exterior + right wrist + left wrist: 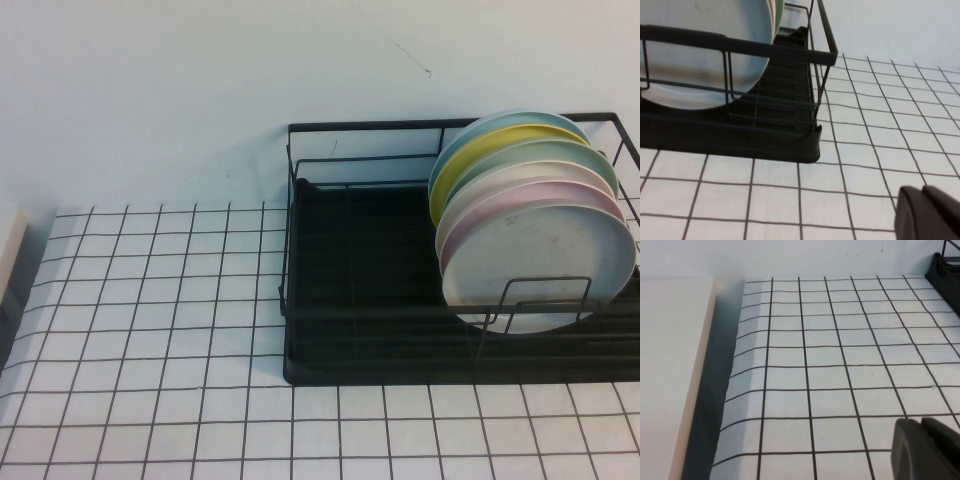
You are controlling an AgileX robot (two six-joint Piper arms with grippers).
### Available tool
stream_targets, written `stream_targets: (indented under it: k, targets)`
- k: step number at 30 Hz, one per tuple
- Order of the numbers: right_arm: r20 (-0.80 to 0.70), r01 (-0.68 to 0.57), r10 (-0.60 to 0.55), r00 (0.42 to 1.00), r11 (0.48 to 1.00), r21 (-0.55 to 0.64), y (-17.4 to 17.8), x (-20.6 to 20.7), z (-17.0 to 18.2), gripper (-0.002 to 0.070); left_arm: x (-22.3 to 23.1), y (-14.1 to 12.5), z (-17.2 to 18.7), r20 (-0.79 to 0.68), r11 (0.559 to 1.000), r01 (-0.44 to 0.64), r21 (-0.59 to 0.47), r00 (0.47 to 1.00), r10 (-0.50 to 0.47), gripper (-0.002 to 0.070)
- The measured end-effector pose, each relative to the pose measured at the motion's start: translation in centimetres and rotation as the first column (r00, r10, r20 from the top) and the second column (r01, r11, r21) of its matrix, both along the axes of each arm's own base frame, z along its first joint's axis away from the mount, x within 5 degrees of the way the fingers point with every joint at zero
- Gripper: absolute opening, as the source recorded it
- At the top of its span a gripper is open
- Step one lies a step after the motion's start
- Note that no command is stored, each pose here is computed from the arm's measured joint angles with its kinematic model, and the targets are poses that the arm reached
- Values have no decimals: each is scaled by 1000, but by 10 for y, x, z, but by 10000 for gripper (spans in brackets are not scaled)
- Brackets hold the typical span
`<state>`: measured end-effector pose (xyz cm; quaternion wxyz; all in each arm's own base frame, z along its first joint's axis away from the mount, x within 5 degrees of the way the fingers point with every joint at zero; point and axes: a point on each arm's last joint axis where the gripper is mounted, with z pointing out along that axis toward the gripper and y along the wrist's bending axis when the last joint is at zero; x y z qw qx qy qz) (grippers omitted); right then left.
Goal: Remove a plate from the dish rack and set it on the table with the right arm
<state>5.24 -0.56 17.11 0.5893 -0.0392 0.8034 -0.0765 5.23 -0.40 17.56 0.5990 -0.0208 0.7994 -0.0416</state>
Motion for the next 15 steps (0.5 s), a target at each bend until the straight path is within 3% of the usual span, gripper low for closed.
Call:
stream_targets:
  k: [9,12,15]
  targets:
    - [62,-6,7,998,1000,-5,0,2,5,-2,0,0,0,0,1000,0,0,1000,0,-3]
    - [168,-16,20,986,1000,-25,1,3,15,-2,0,0,0,0,1000,0,0,1000,0,-3]
    - [354,-32,54,934,997,-68,3,4,32,-2,0,0,0,0,1000,0,0,1000,0,-3]
